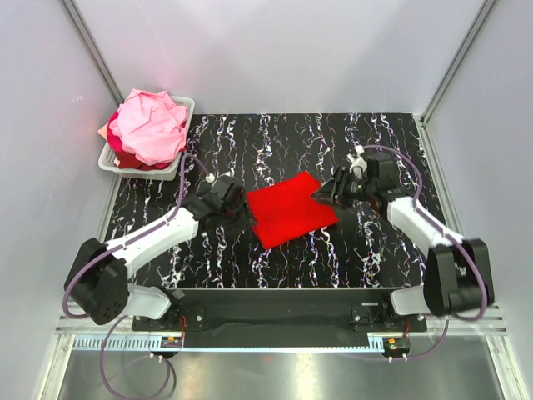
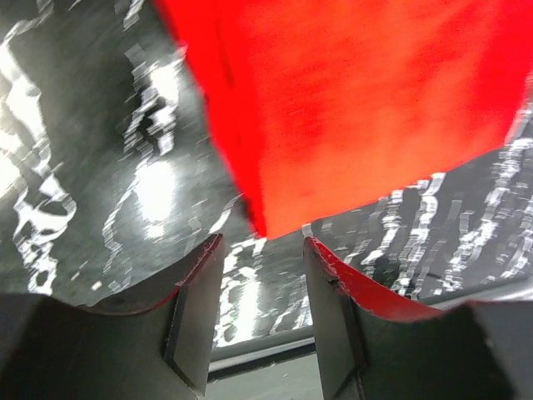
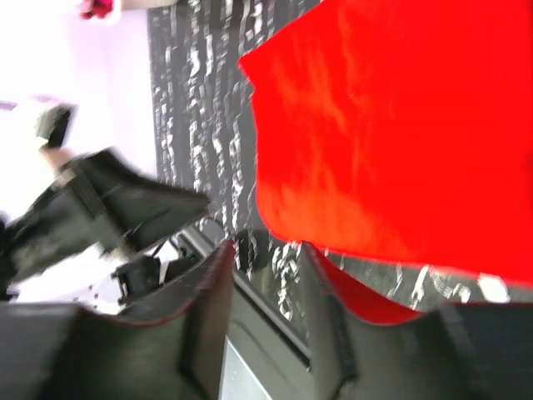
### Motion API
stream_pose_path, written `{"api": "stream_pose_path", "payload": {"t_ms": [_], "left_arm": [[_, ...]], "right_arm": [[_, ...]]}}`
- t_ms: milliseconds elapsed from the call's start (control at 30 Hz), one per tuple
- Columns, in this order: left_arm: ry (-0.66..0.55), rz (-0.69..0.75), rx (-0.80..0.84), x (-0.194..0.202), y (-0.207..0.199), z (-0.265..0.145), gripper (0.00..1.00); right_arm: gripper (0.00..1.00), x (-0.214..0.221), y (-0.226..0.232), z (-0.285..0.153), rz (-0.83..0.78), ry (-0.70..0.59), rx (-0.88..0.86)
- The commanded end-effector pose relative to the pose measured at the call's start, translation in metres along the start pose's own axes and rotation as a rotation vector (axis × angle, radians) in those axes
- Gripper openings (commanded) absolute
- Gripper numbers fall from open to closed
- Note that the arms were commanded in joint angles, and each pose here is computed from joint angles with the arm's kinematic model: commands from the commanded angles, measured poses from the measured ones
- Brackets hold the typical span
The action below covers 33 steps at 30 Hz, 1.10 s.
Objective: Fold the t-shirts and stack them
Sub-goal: Neatly place the folded tshirt to the corner
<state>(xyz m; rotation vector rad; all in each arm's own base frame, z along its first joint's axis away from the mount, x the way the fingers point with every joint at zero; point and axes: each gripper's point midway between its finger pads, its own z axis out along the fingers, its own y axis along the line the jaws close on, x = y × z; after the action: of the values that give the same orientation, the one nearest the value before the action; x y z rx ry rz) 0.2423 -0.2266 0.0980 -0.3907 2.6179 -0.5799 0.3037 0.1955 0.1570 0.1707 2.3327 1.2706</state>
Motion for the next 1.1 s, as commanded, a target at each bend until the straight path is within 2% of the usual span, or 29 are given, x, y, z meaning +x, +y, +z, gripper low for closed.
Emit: {"api": "stream_pose_path", "payload": {"t_ms": [0,100,233,300,367,600,767,900,967,1000,1067], "left_arm": [[-0.066,0.058,0.137,-0.020,-0.043,-0.005,0.47],[-0.041,0.064,0.183,-0.020,-0.062,0.008,0.47],[0.044,0.036,0.152,-0.002,-0.055,0.042,0.42],[0.092,0.031,0.097,0.015,-0.035,0.064,0.41],[0.126,0.015,0.034,0.028,-0.014,0.078,0.39],[0.163,0.028,-0.122,0.057,0.048,0.087,0.38],[0.129,0.078,-0.190,0.047,0.060,0.081,0.39],[0.088,0.160,-0.201,0.018,0.038,0.078,0.39],[0.088,0.202,-0.246,0.008,0.043,0.083,0.40],[0.075,0.212,-0.233,-0.002,0.034,0.084,0.40],[0.086,0.227,-0.273,-0.007,0.040,0.087,0.39]], "right_arm": [[0.42,-0.008,-0.019,0.022,0.031,0.055,0.063],[0.34,-0.007,-0.051,0.046,0.078,0.118,0.119],[0.30,0.008,-0.097,0.063,0.157,0.176,0.184],[0.26,0.011,-0.102,0.063,0.179,0.187,0.166],[0.27,0.010,-0.102,0.061,0.172,0.175,0.176],[0.32,0.016,-0.106,0.062,0.162,0.179,0.155],[0.36,0.017,-0.106,0.060,0.170,0.182,0.126],[0.37,0.021,-0.096,0.048,0.205,0.145,0.134],[0.37,0.042,-0.095,0.043,0.261,0.164,0.136],[0.37,0.047,-0.084,0.041,0.235,0.165,0.119],[0.41,0.057,-0.083,0.037,0.199,0.175,0.135]]}}
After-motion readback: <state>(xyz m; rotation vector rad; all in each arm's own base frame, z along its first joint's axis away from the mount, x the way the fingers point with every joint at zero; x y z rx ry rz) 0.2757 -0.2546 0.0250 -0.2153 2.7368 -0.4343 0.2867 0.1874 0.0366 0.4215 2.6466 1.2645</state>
